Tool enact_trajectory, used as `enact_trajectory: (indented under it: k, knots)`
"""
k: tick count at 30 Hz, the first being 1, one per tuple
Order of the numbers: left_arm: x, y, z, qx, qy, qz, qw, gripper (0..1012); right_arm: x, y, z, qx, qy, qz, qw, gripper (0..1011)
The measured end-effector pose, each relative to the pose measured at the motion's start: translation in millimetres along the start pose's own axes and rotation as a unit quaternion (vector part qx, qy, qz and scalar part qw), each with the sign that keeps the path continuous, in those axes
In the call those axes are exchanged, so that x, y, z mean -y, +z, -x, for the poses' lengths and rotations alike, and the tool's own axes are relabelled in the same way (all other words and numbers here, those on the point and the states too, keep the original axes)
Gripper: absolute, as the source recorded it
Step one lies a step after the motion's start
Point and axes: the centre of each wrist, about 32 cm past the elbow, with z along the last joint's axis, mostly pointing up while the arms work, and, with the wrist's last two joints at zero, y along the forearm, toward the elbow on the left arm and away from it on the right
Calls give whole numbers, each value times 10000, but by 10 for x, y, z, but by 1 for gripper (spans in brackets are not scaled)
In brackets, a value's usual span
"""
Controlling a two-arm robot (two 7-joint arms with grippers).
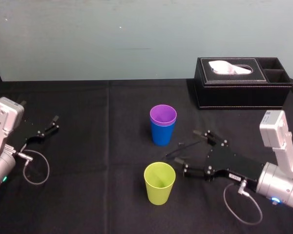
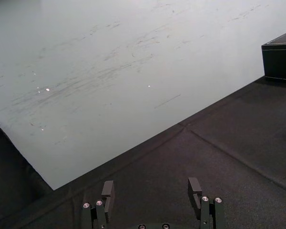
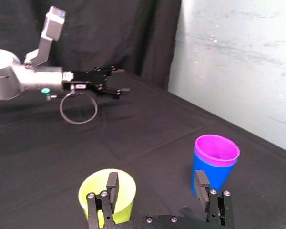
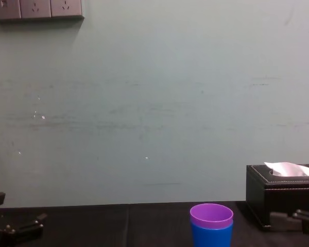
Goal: Stack the three plastic cups sequentially using one hand.
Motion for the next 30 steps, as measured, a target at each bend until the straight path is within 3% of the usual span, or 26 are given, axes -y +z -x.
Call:
enact_trajectory:
  k: [16,30]
  knots:
    - [0,0,0,0,0,1,10000,1010,24,-125,106,95,441,251,9987,1004]
    - [0,0,0,0,0,0,10000,1010,26,-188,138,77,570,349,9977,1004]
